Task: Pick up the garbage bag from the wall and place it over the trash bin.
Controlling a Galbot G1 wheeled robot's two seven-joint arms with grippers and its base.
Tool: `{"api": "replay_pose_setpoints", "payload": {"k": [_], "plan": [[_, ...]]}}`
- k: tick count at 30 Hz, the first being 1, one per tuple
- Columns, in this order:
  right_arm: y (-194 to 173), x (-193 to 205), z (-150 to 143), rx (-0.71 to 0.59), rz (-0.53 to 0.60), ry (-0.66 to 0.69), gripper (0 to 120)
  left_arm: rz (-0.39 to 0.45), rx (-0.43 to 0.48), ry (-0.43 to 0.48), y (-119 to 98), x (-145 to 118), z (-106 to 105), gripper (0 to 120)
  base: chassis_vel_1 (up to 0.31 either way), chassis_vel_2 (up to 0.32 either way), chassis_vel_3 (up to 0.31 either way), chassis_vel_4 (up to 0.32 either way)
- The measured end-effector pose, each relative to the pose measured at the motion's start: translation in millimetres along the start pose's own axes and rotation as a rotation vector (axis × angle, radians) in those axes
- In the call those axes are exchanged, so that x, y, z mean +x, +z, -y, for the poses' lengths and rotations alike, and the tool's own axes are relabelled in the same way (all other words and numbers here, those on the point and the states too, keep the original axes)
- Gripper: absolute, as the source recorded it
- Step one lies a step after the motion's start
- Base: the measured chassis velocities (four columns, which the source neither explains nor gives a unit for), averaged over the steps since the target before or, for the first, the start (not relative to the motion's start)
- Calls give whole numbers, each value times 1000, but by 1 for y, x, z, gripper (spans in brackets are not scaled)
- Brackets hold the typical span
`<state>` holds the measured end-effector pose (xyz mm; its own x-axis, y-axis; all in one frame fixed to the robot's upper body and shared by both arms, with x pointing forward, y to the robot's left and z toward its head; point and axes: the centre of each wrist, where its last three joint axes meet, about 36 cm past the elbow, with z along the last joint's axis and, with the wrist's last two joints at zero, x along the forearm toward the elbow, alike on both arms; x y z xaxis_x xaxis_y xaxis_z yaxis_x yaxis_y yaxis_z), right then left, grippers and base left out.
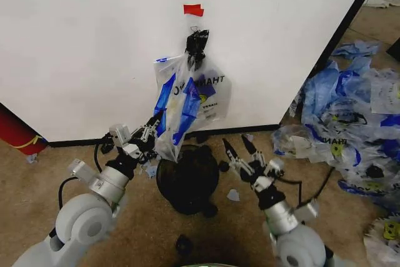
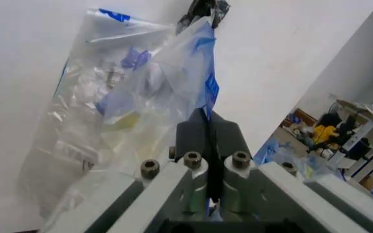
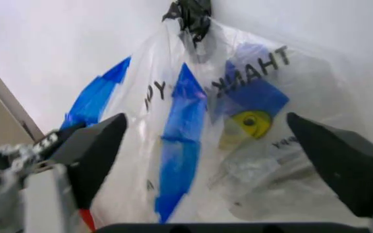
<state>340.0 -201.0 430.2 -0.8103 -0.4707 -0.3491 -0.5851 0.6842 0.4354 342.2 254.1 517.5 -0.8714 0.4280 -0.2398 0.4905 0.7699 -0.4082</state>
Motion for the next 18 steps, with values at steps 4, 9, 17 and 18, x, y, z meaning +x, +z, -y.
{"api": "replay_pose_setpoints", "payload": {"k": [4,9,17,18], "plan": [[5,-20,6,-28,-16,-32,97,-1,-1,-4,0,1,0,0,0,0,0,0],[14,-43,10,-66,-41,-56,91,0,-3,-9,-1,3,-1,0,0,0,0,0],[30,-83,21,-80,-56,-57,79,4,-13,-18,-5,8,-1,0,0,0,0,0],[32,-87,22,-80,-57,-58,77,4,-13,-19,-6,8,-1,0,0,0,0,0]]}}
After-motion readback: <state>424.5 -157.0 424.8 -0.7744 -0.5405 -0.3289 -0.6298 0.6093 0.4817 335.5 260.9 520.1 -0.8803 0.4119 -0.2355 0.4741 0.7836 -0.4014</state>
